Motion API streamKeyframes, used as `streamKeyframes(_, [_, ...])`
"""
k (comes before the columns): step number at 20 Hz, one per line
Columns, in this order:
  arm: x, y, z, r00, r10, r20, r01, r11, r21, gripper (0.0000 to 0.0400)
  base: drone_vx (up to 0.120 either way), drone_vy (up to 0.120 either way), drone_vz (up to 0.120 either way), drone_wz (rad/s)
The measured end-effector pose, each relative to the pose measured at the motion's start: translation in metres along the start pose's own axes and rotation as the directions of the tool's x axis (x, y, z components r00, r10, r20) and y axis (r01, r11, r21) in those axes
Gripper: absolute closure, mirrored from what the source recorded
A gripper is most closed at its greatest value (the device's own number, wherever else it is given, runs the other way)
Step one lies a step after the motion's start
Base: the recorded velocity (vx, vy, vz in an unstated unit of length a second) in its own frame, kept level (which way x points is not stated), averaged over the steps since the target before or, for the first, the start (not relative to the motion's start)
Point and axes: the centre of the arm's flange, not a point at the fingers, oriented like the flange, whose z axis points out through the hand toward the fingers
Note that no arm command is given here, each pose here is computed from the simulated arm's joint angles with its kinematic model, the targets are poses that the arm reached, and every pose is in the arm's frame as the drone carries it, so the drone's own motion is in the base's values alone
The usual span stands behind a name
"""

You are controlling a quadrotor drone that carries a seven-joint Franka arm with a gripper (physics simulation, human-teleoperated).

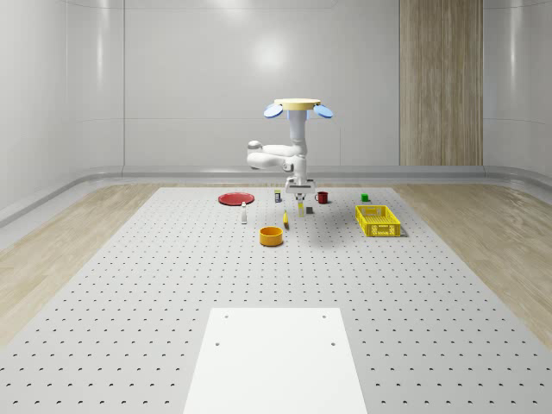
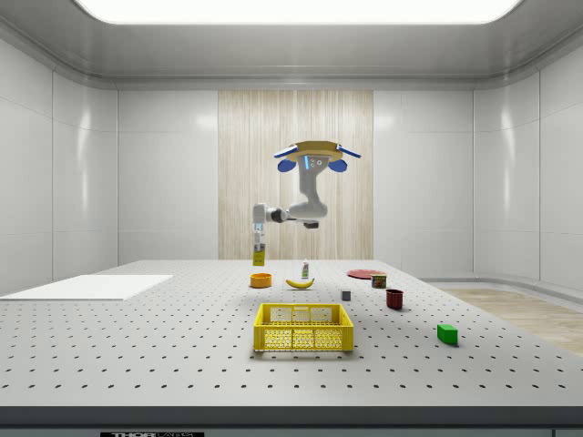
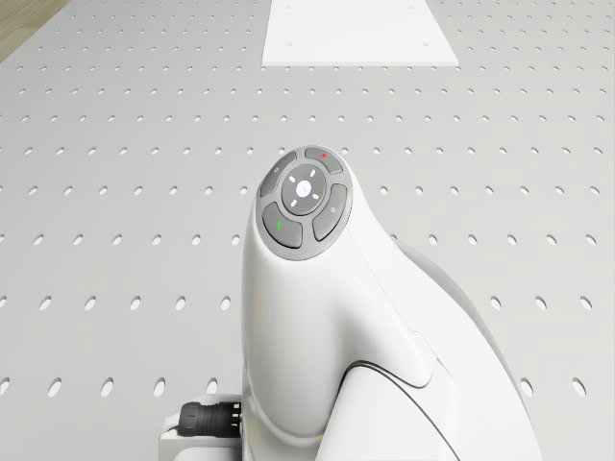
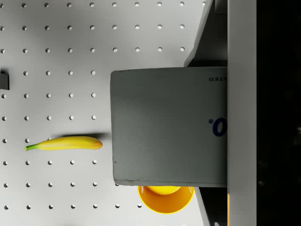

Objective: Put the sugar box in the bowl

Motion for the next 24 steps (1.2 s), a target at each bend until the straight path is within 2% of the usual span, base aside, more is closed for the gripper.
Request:
streamKeyframes(3, [0.0000, 0.0000, 0.0000, 1.000, 0.000, 0.000, 0.000, 1.000, 0.000, 0.0230, 0.107, -0.120, 0.000, 0.000])
streamKeyframes(7, [0.0000, 0.0000, 0.0000, 1.000, 0.000, 0.000, 0.000, 1.000, 0.000, 0.0230, 0.000, -0.120, 0.000, 0.000])
streamKeyframes(10, [0.0000, 0.0000, 0.0000, 1.000, 0.000, 0.000, 0.000, 1.000, 0.000, 0.0230, 0.000, -0.120, -0.093, 0.000])
streamKeyframes(21, [0.0000, 0.0000, 0.0000, 1.000, 0.000, 0.000, 0.000, 1.000, 0.000, 0.0230, 0.000, -0.120, 0.000, 0.000])
streamKeyframes(24, [0.0000, 0.0000, 0.0000, 1.000, 0.000, 0.000, 0.000, 1.000, 0.000, 0.0230, 0.000, -0.120, -0.067, 0.000])
